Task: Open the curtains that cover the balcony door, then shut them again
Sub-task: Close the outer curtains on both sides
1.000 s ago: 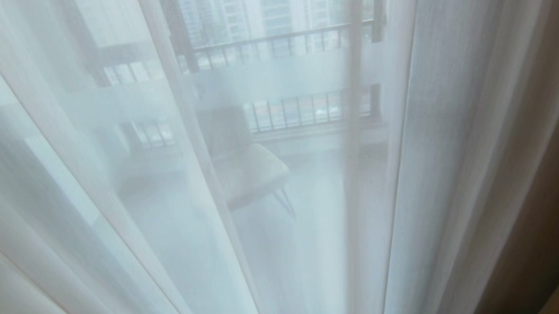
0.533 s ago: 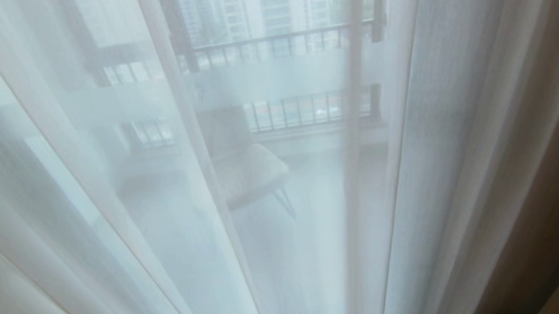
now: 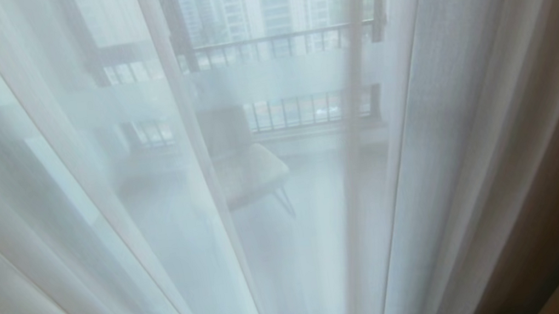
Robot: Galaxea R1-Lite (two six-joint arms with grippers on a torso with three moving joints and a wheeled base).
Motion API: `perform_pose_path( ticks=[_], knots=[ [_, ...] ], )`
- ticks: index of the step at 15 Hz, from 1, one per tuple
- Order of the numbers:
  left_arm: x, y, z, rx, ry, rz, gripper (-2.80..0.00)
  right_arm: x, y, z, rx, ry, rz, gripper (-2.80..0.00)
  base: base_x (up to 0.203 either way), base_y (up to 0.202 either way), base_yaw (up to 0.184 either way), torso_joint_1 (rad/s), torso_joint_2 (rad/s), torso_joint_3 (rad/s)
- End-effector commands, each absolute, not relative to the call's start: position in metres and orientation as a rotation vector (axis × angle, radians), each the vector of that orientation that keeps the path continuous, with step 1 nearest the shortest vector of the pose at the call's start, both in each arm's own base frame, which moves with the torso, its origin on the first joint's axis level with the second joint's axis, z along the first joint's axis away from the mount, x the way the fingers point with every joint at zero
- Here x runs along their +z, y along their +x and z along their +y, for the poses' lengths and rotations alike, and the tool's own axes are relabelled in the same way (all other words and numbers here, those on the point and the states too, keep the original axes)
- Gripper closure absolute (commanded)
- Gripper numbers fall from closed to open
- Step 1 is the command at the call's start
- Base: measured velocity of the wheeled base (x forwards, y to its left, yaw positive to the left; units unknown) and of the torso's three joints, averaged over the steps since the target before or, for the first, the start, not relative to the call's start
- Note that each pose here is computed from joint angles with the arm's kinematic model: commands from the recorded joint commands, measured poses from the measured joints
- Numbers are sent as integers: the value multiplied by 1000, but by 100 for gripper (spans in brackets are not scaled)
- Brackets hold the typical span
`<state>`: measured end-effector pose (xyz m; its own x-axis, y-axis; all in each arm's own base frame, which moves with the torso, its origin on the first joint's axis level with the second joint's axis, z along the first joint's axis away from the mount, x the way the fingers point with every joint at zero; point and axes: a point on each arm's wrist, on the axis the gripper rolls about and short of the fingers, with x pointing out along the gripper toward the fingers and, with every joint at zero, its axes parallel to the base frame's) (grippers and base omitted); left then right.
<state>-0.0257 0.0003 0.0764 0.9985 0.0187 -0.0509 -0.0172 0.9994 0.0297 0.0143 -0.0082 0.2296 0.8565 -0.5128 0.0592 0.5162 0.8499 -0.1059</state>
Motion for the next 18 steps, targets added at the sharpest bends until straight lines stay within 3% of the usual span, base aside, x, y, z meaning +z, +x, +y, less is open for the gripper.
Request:
perform_pose_path(
  ticks=[1, 5, 11, 18],
  knots=[
    [76, -26, 0, 19, 29, 51, 0, 237, 20, -12, -540, -117, -21, -280, 0, 0, 0, 0, 0, 0],
    [76, -26, 0, 18, 30, 51, 0, 261, 48, -31, -539, -100, -30, -280, 0, 0, 0, 0, 0, 0],
    [76, -26, 0, 19, 29, 51, 0, 315, 93, -61, -541, -130, -207, -280, 0, 0, 0, 0, 0, 0],
    [76, -26, 0, 18, 30, 51, 0, 321, 109, -71, -538, -112, -195, -280, 0, 0, 0, 0, 0, 0]
  ],
)
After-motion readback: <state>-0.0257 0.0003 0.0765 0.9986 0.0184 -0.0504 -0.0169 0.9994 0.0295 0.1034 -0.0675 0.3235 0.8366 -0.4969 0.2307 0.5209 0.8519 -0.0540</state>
